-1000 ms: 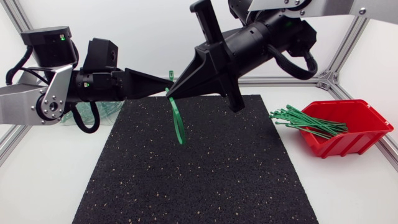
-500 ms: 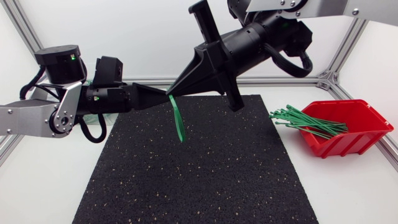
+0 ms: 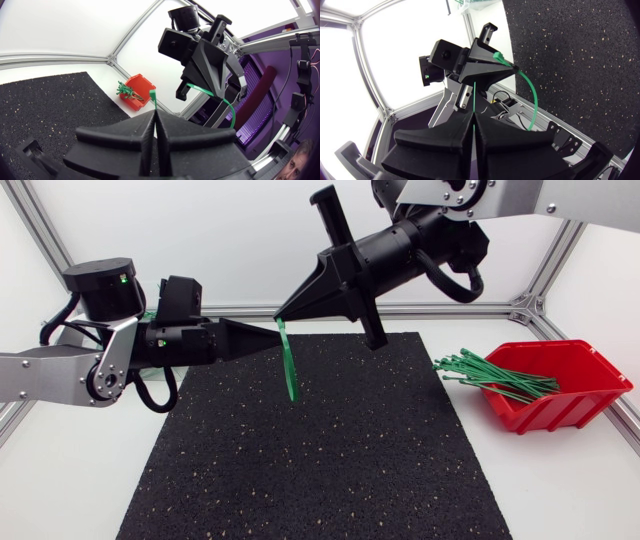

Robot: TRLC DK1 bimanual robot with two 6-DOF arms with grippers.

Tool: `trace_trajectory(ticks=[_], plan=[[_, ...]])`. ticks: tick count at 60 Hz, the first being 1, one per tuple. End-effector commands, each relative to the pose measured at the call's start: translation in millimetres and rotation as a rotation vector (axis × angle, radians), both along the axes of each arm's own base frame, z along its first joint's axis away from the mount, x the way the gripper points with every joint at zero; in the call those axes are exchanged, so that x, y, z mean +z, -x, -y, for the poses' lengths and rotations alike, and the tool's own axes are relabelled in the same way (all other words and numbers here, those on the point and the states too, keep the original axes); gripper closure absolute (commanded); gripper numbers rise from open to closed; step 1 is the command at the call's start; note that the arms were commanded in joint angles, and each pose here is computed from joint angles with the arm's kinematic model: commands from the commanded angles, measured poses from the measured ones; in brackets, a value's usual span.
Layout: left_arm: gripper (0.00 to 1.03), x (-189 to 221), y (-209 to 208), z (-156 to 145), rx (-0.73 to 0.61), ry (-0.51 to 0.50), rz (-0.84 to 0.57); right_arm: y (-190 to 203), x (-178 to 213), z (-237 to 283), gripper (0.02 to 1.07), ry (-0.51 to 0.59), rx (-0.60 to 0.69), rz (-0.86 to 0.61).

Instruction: Take a green cable tie from the red box, thread the tail through the head to close it, then place it in the transparent bin on the left.

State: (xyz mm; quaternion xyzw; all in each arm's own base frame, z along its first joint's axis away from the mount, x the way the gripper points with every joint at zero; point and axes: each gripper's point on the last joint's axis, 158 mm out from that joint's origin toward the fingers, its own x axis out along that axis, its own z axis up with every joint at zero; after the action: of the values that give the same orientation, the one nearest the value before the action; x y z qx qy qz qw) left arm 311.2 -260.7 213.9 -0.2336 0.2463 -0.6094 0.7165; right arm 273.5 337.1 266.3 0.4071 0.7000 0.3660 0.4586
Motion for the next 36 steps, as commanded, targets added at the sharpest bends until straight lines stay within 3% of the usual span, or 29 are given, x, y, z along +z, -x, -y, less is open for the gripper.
trace_trajectory(ticks=[1, 36], plan=[[1.00, -9.2, 1.9, 2.4, 0.000, -0.001, -0.039, -13.0, -1.3, -0.3, 1.02, 0.002, -0.032, -0.026], [1.00, 10.7, -9.8, 0.2, 0.070, 0.022, 0.024, -21.8, -14.0, 0.2, 1.02, 0.000, -0.057, -0.044]])
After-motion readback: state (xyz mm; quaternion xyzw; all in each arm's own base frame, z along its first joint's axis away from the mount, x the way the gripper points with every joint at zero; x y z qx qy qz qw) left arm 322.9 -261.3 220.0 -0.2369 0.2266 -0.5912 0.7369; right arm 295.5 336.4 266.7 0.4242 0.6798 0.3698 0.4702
